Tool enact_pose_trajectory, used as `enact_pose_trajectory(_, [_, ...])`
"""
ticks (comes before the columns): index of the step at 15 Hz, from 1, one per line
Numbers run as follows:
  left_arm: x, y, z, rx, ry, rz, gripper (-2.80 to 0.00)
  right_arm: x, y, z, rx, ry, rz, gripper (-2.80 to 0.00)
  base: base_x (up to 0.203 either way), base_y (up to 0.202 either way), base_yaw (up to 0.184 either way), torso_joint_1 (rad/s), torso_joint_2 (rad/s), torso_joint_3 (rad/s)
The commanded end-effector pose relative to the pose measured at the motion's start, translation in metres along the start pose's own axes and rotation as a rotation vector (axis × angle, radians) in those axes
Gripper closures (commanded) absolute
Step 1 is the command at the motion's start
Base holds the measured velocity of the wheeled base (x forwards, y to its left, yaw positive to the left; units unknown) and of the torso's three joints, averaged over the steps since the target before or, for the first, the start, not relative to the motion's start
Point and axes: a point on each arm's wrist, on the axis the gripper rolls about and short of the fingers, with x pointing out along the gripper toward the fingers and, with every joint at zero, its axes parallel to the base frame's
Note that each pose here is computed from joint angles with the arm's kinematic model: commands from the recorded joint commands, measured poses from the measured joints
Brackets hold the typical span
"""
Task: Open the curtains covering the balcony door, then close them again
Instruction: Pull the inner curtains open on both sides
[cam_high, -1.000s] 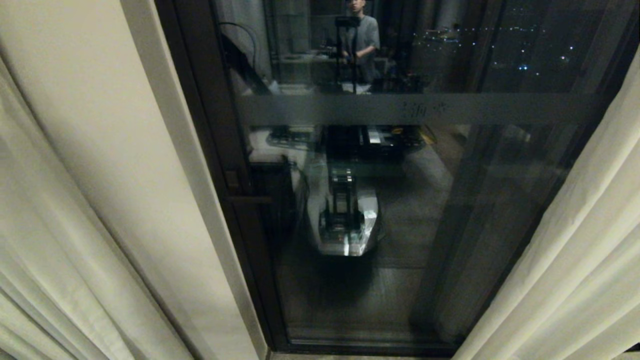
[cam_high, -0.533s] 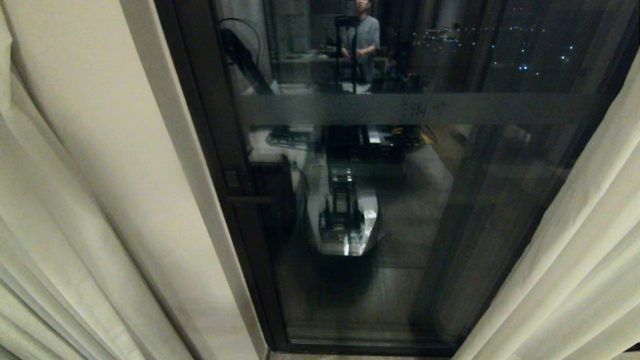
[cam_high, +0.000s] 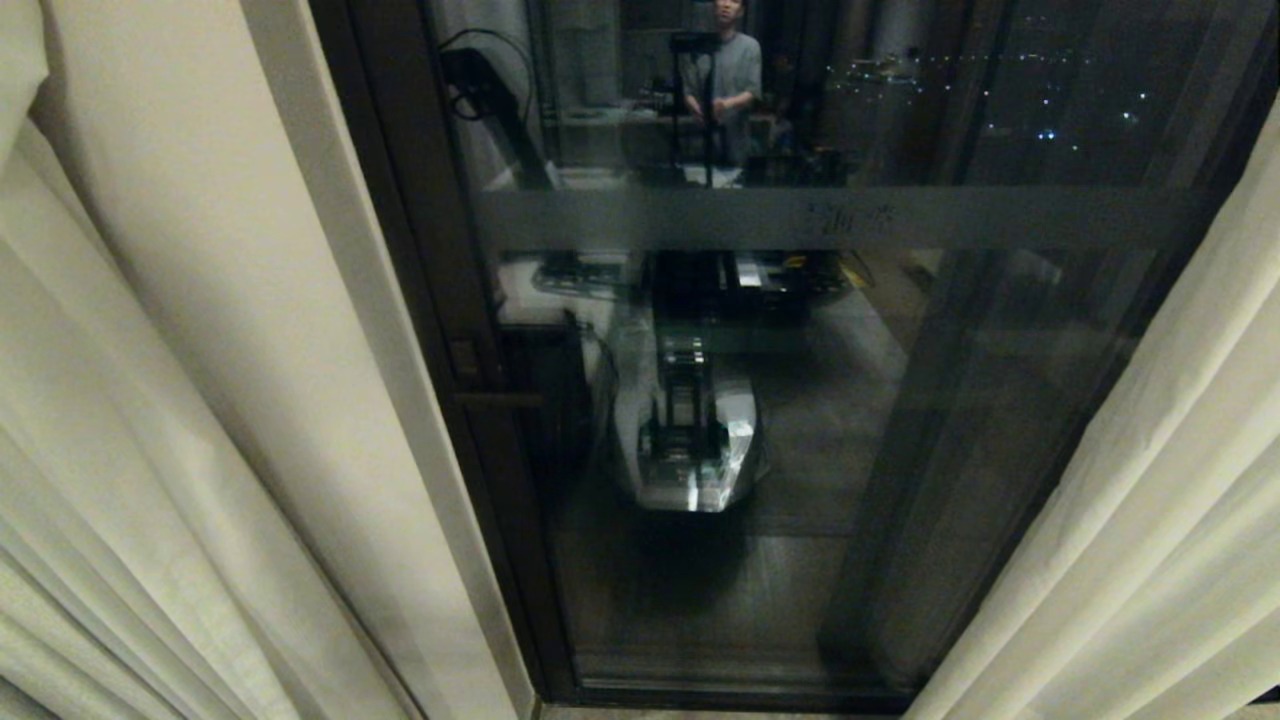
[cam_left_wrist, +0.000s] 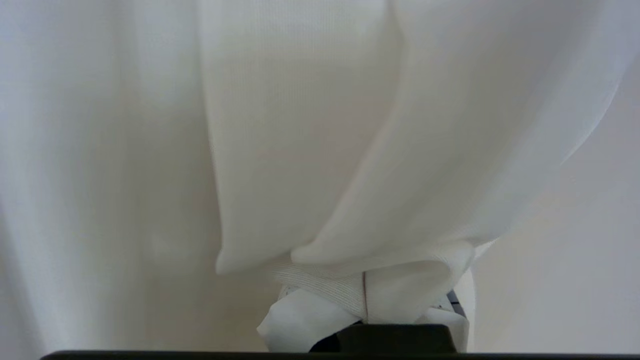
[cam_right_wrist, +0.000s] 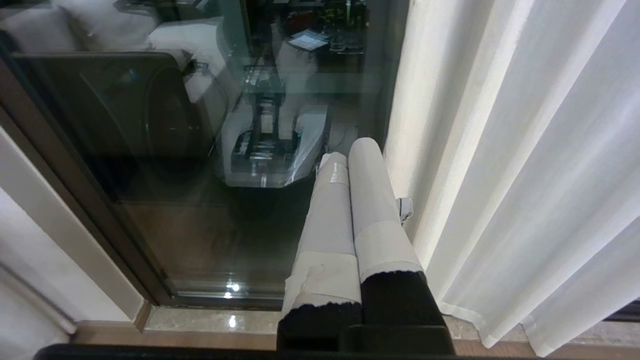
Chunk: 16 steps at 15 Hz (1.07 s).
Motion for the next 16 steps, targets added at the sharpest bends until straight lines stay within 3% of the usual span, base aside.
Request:
enact_pose_trajectory(1, [-0.009, -0.008, 0.009, -0.001, -0.001, -0.007, 0.00, 0.000, 0.000, 0.000, 0.000, 0.001, 0.000, 0.00, 0.000, 0.000, 0.000, 0.000, 0.00, 0.000])
enact_pose_trajectory(2, [-0.012, -0.010, 0.010, -0.003, 0.003, -0.006, -2.80, 0.000, 0.000, 0.000, 0.000, 0.000, 0.000, 0.00, 0.000, 0.000, 0.000, 0.000, 0.00, 0.000])
enact_pose_trajectory(6, [-0.022, -0.016, 0.017, -0.002, 0.004, -0.003, -2.80, 0.000, 0.000, 0.000, 0.000, 0.001, 0.000, 0.00, 0.000, 0.000, 0.000, 0.000, 0.00, 0.000])
enact_pose_trajectory(10, [-0.048, -0.035, 0.042, 0.005, -0.010, -0.007, -2.80, 0.000, 0.000, 0.000, 0.000, 0.000, 0.000, 0.00, 0.000, 0.000, 0.000, 0.000, 0.00, 0.000])
enact_pose_trajectory(12, [-0.070, -0.048, 0.051, 0.001, -0.003, -0.004, -2.80, 0.000, 0.000, 0.000, 0.000, 0.000, 0.000, 0.00, 0.000, 0.000, 0.000, 0.000, 0.00, 0.000])
enact_pose_trajectory(16, [-0.134, -0.074, 0.042, -0.027, 0.087, 0.027, -2.80, 0.000, 0.000, 0.000, 0.000, 0.000, 0.000, 0.00, 0.000, 0.000, 0.000, 0.000, 0.00, 0.000])
